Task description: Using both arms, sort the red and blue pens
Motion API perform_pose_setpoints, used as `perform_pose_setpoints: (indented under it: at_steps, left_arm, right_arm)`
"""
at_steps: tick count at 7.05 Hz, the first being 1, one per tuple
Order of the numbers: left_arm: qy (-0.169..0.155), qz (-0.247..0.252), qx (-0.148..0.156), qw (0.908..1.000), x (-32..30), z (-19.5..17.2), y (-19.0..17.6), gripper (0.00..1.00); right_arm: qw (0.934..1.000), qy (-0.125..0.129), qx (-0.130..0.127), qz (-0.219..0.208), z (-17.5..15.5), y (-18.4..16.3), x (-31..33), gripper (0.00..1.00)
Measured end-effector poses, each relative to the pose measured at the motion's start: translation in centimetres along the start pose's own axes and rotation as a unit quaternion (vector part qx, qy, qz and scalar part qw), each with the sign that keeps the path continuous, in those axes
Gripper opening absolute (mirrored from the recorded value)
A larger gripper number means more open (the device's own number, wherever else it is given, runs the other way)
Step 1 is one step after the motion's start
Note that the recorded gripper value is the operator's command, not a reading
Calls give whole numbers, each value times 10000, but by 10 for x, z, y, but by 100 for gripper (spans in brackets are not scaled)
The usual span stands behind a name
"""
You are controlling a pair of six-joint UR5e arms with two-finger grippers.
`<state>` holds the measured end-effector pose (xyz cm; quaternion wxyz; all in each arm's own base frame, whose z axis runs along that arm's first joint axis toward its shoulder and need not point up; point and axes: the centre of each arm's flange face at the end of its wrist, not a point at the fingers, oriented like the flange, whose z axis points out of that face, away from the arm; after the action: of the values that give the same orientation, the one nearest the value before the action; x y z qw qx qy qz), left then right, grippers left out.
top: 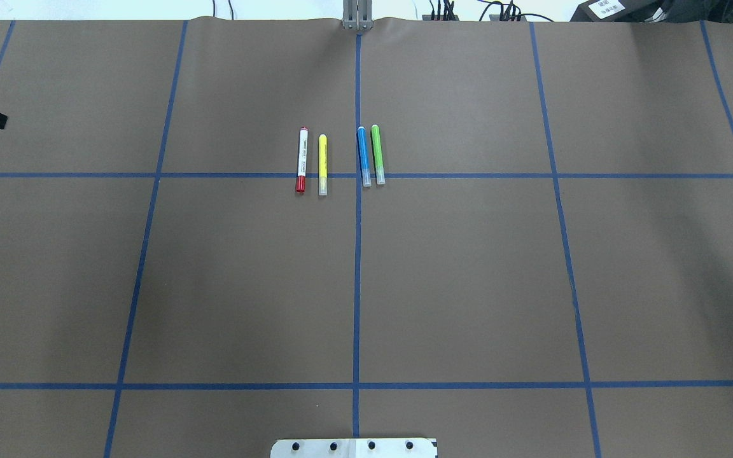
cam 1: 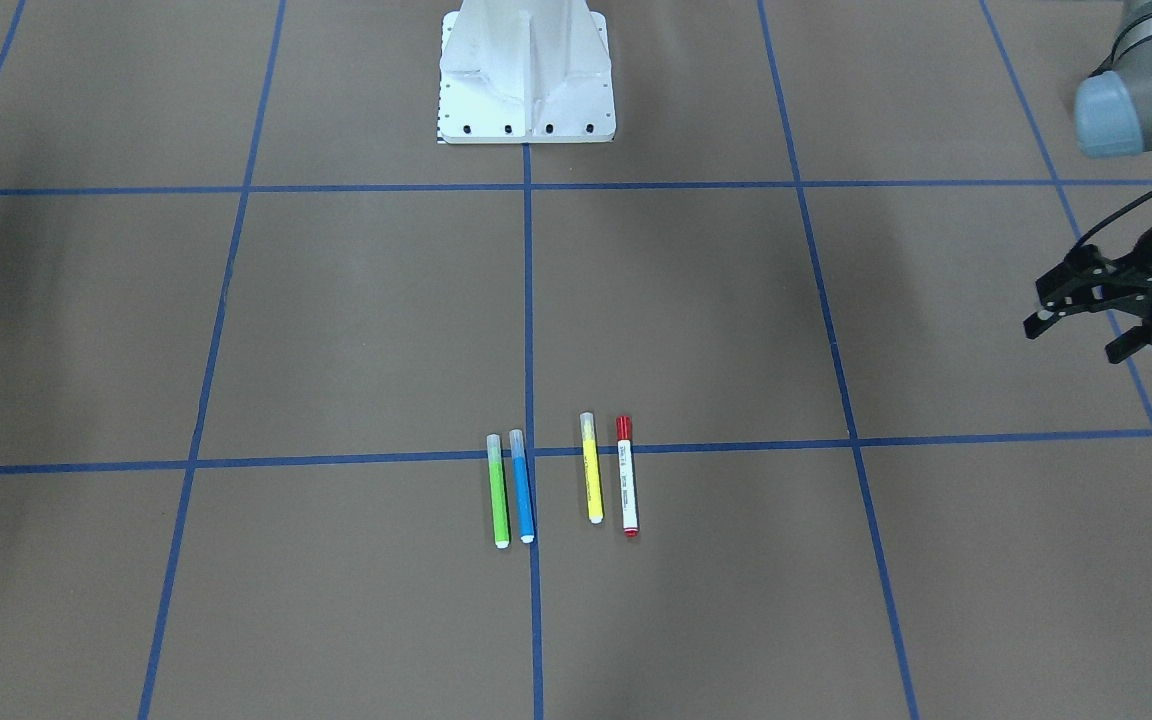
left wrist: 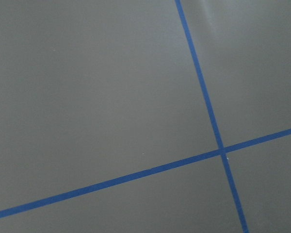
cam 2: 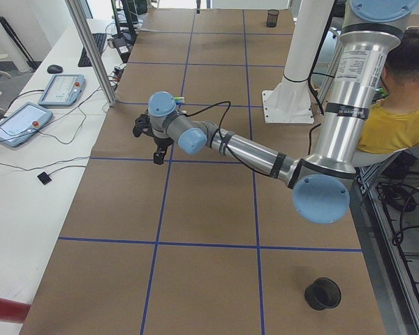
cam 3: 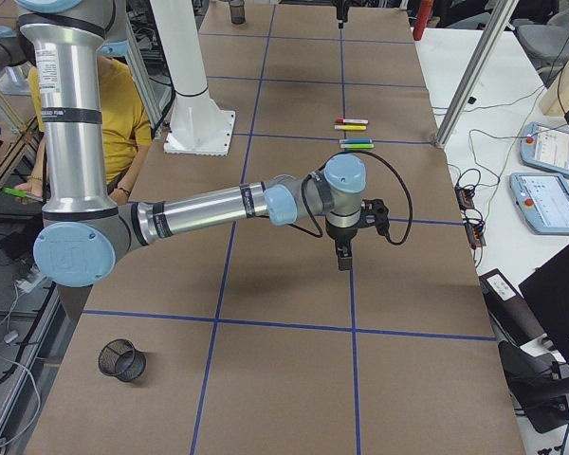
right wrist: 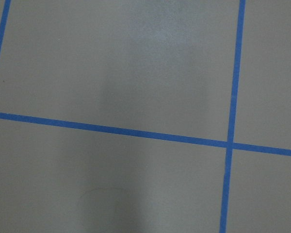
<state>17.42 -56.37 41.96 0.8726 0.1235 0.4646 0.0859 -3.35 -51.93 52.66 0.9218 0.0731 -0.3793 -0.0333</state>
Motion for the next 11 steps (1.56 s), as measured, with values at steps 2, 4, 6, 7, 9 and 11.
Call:
perform_pose_setpoints:
  at_steps: [2, 4, 6, 7, 9, 11]
  left_arm:
    - [190, -234, -367, 9989, 103, 56, -23, 100]
    - [67, -493, -524, 9974, 188, 112, -25, 100]
    - [-139, -748, -714, 9945, 252, 165, -56, 100]
    - [-297, -883, -873, 9918, 276, 181, -76, 99]
    - [-564, -1193, -1136, 9847, 313, 198, -98, 82]
    - [-712, -1416, -1316, 9786, 344, 221, -107, 61]
  right_arm:
    - [10000, -27, -15, 19, 3, -6, -13, 100]
    - [10000, -30, -25, 27, 5, -6, -15, 100]
    - [10000, -30, -36, 29, 6, -6, -15, 100]
    - [10000, -29, -39, 29, 6, -6, -15, 100]
    - [10000, -29, -39, 31, 6, -6, -15, 100]
    - [10000, -28, -43, 33, 6, -6, -15, 100]
